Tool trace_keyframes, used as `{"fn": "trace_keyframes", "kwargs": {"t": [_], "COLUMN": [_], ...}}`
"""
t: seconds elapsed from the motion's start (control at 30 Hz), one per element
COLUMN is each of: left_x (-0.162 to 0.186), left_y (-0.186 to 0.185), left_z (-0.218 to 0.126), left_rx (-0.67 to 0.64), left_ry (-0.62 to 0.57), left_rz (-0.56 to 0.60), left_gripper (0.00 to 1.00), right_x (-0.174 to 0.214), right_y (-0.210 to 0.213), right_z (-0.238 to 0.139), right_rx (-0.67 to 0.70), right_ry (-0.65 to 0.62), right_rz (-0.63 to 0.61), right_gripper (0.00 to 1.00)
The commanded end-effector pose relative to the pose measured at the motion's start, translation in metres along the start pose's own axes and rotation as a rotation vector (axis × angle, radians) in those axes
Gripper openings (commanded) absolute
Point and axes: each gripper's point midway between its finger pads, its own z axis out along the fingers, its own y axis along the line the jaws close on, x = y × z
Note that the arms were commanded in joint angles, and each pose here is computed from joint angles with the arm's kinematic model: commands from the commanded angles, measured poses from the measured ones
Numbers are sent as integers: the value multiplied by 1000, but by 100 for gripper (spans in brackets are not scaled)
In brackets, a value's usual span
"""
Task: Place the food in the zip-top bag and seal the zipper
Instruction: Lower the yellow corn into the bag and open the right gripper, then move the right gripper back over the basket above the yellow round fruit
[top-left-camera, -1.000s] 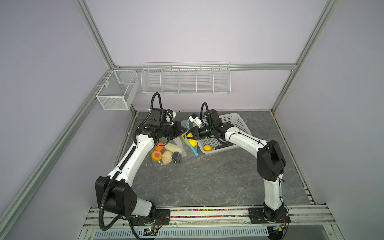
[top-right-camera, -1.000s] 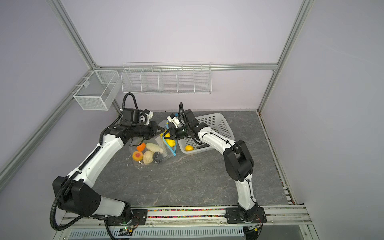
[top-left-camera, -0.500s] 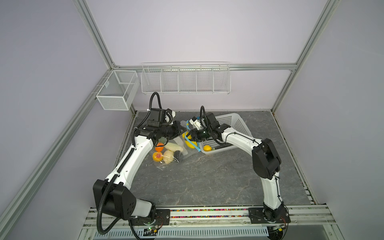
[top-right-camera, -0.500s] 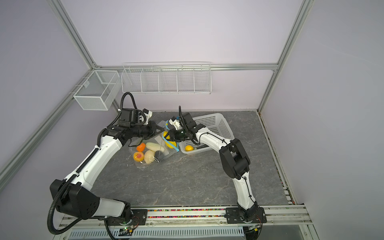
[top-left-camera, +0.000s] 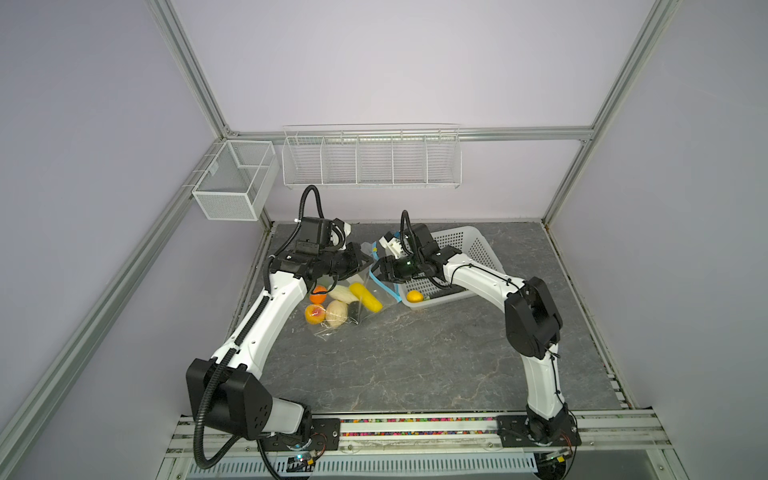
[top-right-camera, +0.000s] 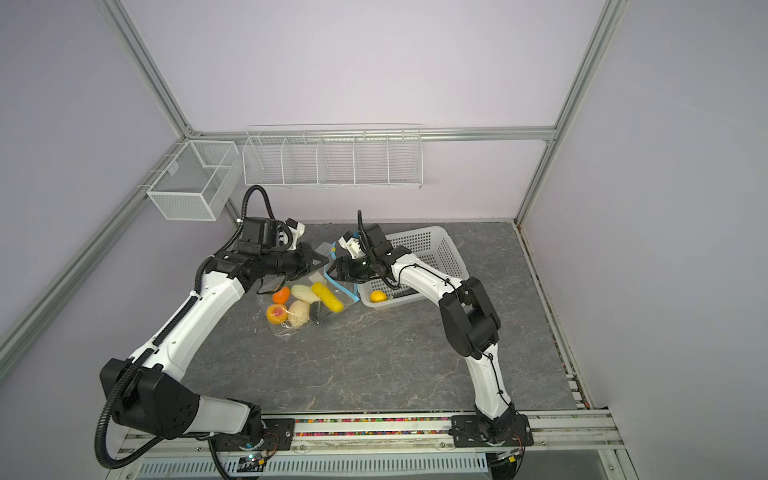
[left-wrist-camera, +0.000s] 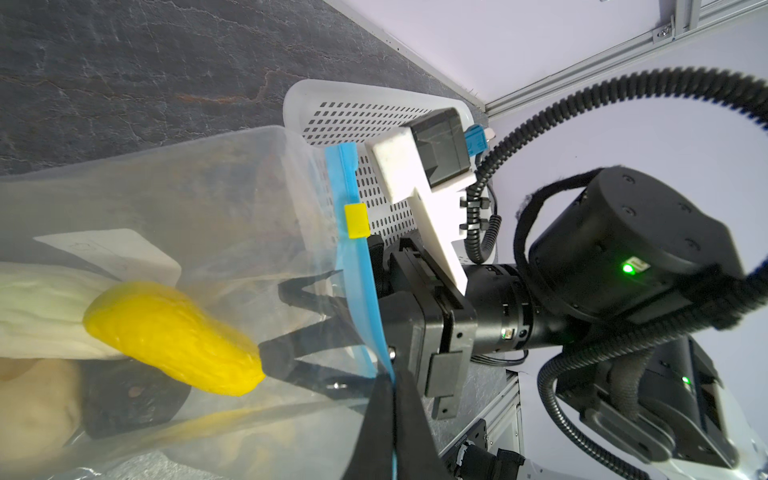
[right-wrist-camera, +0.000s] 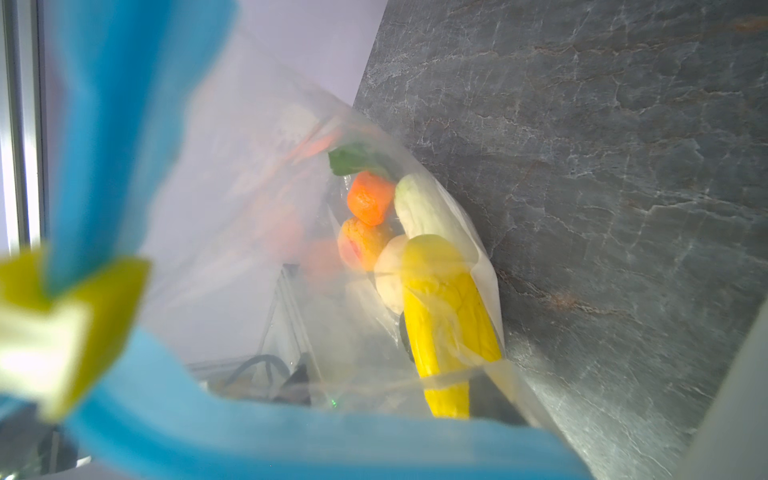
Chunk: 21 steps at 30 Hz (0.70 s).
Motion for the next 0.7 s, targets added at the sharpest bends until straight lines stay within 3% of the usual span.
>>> {"fn": "trace_keyframes", "kwargs": {"t": [0.0,0.2,0.4,0.67], "left_x": [3,4,4,11], "left_y": [-2,2,2,9], "left_z": [-2,0,4,8], "left_rx": [5,-15,-4,-35], "left_ry": [1,11,19,83], "left_rz": [25,29,15,11], "left_gripper": [0,0,0,0], "right_x": [-9,1,19,25], "right_y": [28,39,-3,-57], "right_z": [-25,-77,-121,-143], "right_rx": [-5,88,248,406], "right_ry": [-38,-46,-26,51], "right_rz": [-65,-124,-120,-127], "right_gripper": [62,61,58,58]}}
